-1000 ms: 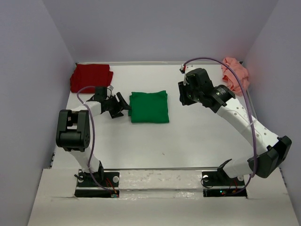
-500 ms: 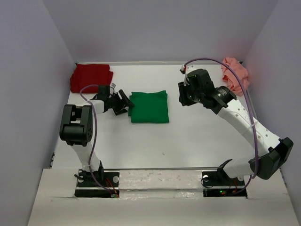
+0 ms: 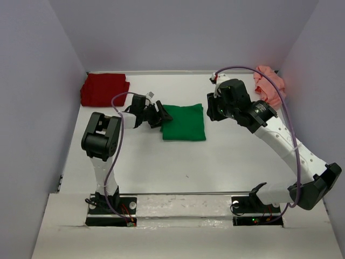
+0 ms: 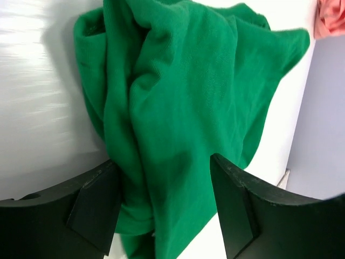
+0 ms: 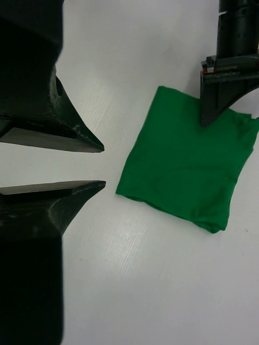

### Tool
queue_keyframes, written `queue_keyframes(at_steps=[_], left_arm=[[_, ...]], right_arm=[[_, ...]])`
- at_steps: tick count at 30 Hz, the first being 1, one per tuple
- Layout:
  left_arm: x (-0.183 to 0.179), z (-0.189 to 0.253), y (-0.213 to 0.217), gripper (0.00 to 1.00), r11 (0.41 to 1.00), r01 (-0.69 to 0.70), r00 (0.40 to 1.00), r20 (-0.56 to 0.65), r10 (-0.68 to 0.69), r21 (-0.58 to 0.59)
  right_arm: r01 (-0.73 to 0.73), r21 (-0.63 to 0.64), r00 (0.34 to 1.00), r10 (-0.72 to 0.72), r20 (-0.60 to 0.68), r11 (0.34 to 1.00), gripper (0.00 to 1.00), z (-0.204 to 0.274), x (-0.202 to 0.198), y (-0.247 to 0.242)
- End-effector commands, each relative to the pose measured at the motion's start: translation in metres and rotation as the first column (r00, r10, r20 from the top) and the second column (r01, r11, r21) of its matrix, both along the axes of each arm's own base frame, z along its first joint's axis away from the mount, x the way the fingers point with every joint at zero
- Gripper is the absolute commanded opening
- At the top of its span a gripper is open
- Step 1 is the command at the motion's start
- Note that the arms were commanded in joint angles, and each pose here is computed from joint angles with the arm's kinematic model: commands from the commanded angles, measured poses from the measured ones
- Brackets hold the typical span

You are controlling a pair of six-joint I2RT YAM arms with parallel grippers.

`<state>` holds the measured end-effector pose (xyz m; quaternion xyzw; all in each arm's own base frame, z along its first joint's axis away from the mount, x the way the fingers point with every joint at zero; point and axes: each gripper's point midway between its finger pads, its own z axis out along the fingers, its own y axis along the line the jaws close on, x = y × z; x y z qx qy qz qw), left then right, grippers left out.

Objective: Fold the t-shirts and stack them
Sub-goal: Neatly place the folded tshirt to the corner

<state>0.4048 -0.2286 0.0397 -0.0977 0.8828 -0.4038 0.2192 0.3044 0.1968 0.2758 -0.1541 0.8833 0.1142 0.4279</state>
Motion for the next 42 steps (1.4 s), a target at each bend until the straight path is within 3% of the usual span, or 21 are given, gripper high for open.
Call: queue_keyframes(at_steps=[1, 21, 24, 27, 28, 31, 37, 42], left_arm=[[-0.045, -0.061, -0.004, 0.75, 0.995, 0.026, 0.978, -0.207, -0.006, 0.095], [-0.034, -0.066, 0.0, 0.63, 0.994, -0.009, 0.976, -0.213, 0.032, 0.111], [-0.036, -0.072, -0.001, 0.54, 0.994, -0.011, 0.975, -0.219, 0.034, 0.106], [-0.037, -0.082, -0.001, 0.32, 0.994, -0.017, 0.972, -0.23, 0.042, 0.106], [-0.037, -0.083, -0.003, 0.21, 0.995, -0.017, 0.971, -0.237, 0.04, 0.098], [-0.035, -0.083, -0.005, 0.02, 0.996, -0.015, 0.972, -0.233, 0.036, 0.093], [-0.016, -0.059, -0.002, 0.0, 0.988, 0.006, 0.988, -0.15, 0.017, 0.152], [0.025, 0.021, 0.023, 0.0, 0.924, -0.035, 0.998, 0.061, 0.012, 0.382]], right_arm=[[0.001, 0.048, 0.996, -0.006, 0.087, 0.999, 0.34, 0.028, 0.001, 0.001], [0.013, 0.035, 0.996, -0.016, 0.09, 0.999, 0.34, 0.028, 0.001, -0.003], [0.016, 0.037, 0.996, -0.019, 0.087, 0.999, 0.34, 0.027, 0.0, -0.003], [0.02, 0.034, 0.996, -0.023, 0.085, 0.999, 0.34, 0.026, 0.0, -0.005], [0.022, 0.037, 0.996, -0.025, 0.085, 0.999, 0.34, 0.026, -0.001, -0.005], [0.022, 0.033, 0.996, -0.024, 0.085, 0.999, 0.34, 0.025, -0.002, -0.006], [0.028, 0.021, 0.997, -0.029, 0.073, 0.999, 0.34, 0.017, -0.003, -0.008], [0.017, 0.022, 0.998, -0.018, 0.061, 1.0, 0.34, 0.01, -0.003, -0.006]])
